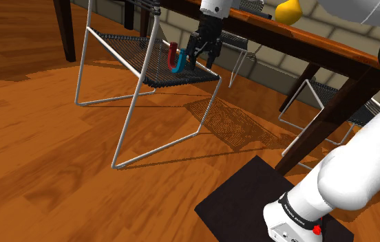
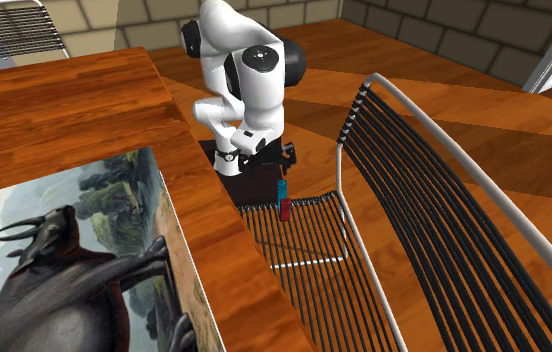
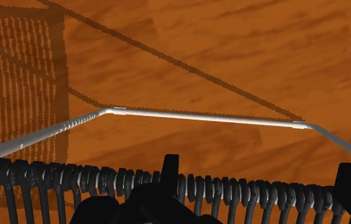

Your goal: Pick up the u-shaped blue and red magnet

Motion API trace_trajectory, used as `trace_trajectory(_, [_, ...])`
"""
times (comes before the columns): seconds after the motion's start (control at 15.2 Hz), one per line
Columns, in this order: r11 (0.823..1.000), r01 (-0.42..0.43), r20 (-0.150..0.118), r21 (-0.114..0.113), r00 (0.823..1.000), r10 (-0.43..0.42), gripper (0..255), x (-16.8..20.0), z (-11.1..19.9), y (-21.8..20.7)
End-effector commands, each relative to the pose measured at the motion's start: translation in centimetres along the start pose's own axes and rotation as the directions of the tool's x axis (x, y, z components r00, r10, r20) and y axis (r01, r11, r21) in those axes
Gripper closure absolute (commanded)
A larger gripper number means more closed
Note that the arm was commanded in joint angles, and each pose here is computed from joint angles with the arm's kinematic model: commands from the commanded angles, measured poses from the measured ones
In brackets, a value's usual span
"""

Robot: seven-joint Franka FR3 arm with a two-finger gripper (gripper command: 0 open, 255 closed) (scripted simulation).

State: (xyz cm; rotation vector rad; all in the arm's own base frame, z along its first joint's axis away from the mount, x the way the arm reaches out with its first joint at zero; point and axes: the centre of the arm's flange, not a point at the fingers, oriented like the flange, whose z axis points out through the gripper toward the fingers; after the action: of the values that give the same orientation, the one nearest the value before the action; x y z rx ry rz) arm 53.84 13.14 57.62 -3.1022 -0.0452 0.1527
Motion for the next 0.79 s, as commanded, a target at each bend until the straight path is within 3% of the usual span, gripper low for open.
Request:
trace_trajectory(0.0, [1.000,-0.017,-0.001,-0.002,1.000,0.017,0,2.5,-0.5,-0.7])
trace_trajectory(0.33, [0.999,-0.053,-0.003,-0.006,0.999,0.053,0,8.8,-1.8,-2.4])
trace_trajectory(0.73, [0.998,-0.056,-0.003,-0.007,0.998,0.056,0,9.5,0.7,-2.4])
